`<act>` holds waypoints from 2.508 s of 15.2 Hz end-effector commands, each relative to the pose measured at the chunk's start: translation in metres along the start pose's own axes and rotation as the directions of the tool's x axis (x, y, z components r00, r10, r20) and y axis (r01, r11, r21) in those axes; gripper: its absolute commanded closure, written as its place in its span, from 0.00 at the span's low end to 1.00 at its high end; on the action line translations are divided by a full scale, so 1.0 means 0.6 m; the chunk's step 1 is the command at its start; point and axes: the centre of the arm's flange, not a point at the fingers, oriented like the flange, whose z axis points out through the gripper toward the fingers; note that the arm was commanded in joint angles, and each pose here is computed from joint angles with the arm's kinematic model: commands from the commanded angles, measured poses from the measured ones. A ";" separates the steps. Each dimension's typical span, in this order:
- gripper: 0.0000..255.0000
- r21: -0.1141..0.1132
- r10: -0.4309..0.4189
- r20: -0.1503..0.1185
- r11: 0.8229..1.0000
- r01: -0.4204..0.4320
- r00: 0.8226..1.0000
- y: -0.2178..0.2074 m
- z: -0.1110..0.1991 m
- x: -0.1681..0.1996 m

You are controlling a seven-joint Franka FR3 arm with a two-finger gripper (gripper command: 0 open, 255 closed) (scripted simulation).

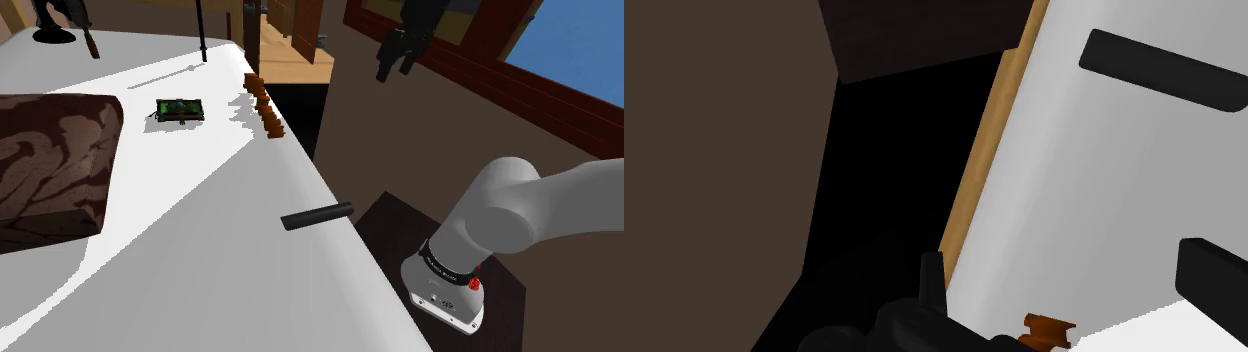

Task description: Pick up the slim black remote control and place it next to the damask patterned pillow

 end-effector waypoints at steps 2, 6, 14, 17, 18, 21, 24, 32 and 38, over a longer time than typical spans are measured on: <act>0.00 0.002 -0.044 0.000 0.999 0.044 0.999 -0.015 0.015 0.004; 0.00 0.011 -0.216 0.001 0.976 0.216 0.976 -0.075 0.077 0.015; 0.00 0.030 -0.537 -0.002 0.843 0.537 0.844 -0.198 0.197 0.004; 0.00 0.036 -0.642 -0.004 0.766 0.642 0.766 -0.242 0.242 -0.011; 0.00 0.038 -0.675 -0.005 0.737 0.675 0.738 -0.257 0.257 -0.017; 0.00 0.044 -0.765 -0.009 0.643 0.765 0.643 -0.298 0.301 -0.040; 0.00 0.049 -0.843 -0.014 0.537 0.842 0.538 -0.337 0.345 -0.068; 0.00 0.055 -0.919 -0.020 0.391 0.919 0.393 -0.382 0.435 -0.112; 0.00 0.055 -0.919 -0.020 0.391 0.919 0.393 -0.383 0.466 -0.113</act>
